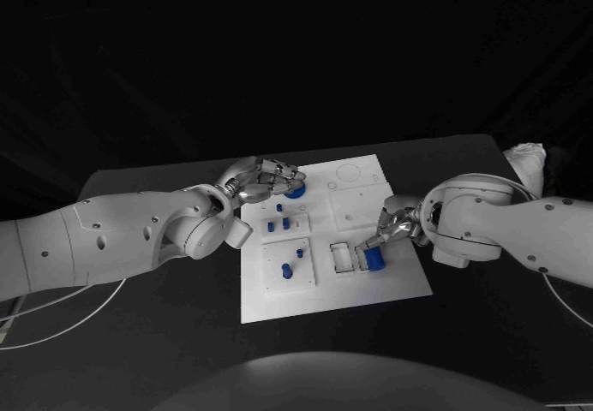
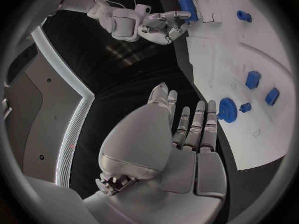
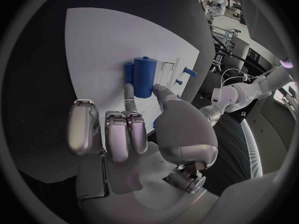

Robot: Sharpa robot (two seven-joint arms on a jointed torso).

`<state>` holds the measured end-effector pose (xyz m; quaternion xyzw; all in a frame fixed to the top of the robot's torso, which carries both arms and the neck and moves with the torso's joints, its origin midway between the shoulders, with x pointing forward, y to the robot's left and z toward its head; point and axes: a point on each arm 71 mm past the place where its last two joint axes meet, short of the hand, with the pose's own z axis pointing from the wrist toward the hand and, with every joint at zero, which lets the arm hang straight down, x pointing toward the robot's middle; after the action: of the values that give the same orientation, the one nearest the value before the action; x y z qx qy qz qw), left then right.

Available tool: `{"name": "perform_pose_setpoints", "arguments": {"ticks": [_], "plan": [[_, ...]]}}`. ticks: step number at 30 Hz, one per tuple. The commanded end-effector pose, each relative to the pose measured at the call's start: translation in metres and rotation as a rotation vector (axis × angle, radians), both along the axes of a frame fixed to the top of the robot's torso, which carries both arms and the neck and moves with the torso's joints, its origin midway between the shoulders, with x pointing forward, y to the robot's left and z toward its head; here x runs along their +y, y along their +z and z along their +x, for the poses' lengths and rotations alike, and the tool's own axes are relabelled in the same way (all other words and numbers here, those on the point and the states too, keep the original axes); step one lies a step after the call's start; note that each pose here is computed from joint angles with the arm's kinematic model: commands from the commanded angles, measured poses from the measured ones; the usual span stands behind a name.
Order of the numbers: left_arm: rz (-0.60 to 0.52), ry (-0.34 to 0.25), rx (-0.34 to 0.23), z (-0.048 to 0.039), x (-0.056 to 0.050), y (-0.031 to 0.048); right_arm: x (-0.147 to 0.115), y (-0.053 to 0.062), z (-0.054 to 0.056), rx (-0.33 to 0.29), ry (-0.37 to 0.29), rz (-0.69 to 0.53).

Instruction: Assemble the parts on the task board

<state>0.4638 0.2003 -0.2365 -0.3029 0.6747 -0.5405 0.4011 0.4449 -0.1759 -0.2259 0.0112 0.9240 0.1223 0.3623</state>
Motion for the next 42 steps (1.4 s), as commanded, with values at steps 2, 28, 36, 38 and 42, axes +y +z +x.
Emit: {"name": "perform_pose_setpoints", "arguments": {"ticks": [2, 28, 36, 38, 42], "plan": [[-0.005, -0.017, 0.005, -0.0008, -0.002, 0.0002, -0.008, -0.009, -0.003, 0.06, -0.047, -0.01], [-0.001, -0.015, 0.01, 0.0004, -0.002, -0.001, -0.017, 0.007, -0.004, 0.094, -0.155, 0.149], [0.001, -0.015, 0.014, 0.0007, -0.002, -0.0016, -0.014, 0.017, -0.001, 0.079, -0.149, 0.149], [0.002, -0.015, 0.015, 0.0007, -0.002, -0.0017, -0.012, 0.018, -0.001, 0.082, -0.141, 0.146], [0.002, -0.016, 0.016, 0.0007, -0.002, -0.0018, -0.005, 0.019, 0.0, 0.087, -0.124, 0.141]]}}
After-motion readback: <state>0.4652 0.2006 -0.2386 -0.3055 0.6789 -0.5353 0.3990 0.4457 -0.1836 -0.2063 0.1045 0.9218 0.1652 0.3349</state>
